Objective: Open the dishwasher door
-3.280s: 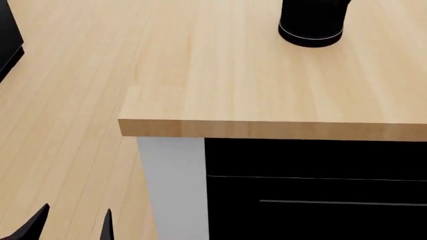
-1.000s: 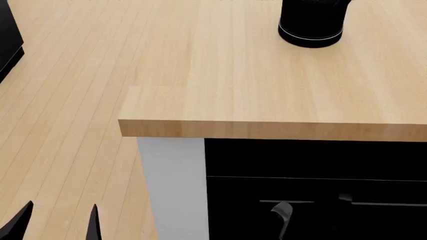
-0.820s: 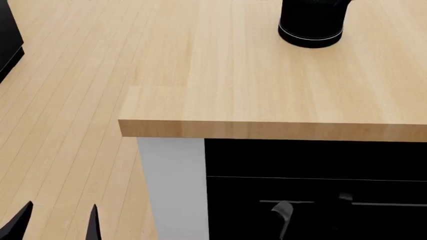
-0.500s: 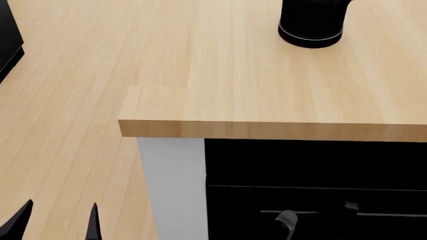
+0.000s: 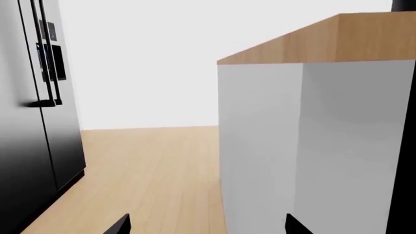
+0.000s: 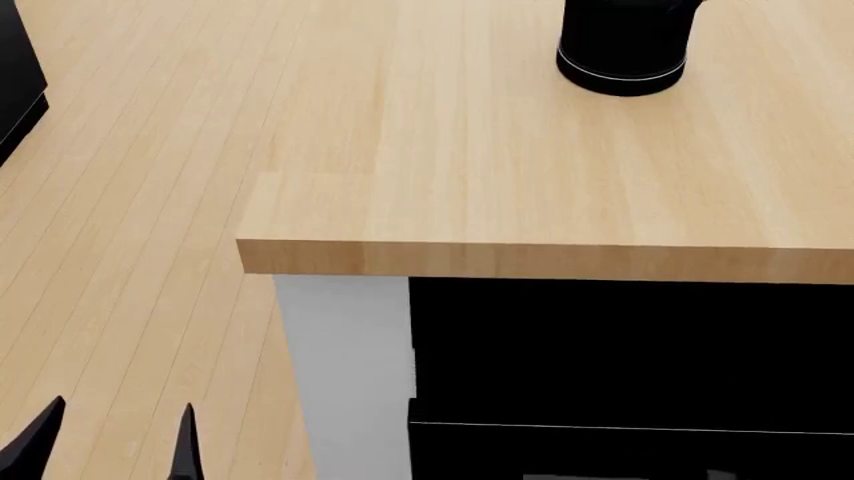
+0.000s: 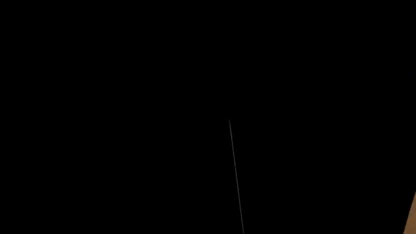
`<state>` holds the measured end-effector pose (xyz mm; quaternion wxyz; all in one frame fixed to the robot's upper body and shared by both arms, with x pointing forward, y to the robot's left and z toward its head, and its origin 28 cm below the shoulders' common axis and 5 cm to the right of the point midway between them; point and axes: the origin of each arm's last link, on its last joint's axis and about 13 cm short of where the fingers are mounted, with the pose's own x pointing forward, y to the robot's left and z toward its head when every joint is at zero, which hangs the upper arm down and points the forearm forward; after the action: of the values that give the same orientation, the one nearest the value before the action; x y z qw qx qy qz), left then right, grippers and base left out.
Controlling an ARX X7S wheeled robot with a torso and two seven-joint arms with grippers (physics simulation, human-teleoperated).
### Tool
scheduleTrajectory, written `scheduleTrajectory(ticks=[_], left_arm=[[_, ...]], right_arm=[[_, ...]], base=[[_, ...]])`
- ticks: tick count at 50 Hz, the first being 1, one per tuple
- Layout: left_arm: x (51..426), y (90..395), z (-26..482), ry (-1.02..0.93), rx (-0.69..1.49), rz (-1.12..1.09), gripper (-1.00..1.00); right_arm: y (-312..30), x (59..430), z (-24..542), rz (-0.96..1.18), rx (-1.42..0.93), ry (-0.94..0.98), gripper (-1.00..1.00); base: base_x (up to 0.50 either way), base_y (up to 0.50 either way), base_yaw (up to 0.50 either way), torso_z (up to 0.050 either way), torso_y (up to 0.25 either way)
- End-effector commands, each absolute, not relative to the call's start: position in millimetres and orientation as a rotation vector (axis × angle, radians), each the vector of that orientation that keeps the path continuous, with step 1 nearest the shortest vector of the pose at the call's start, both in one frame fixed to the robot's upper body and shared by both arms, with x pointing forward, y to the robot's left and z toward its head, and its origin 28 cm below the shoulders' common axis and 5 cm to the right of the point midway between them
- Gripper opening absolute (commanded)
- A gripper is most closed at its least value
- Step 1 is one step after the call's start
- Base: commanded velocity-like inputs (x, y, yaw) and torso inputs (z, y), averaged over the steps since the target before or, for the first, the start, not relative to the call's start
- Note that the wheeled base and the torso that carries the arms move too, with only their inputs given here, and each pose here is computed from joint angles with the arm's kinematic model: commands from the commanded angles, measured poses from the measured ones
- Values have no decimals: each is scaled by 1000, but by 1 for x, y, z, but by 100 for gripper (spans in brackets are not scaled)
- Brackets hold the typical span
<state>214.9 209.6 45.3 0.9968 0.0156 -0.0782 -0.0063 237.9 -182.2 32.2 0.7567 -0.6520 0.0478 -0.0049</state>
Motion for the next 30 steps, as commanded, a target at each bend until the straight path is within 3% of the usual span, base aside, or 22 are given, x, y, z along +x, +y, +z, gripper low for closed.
scheduleTrajectory(ticks=[1, 30], left_arm=[[216, 210, 46, -162, 28, -15, 100], [216, 206, 48, -170, 27, -31, 100]], right_arm=[[-173, 210, 16, 66, -1349, 143, -100], [-165, 151, 5, 108, -1334, 125, -100]], base=[[0, 0, 0, 0, 0], [0, 0, 1, 0, -1]])
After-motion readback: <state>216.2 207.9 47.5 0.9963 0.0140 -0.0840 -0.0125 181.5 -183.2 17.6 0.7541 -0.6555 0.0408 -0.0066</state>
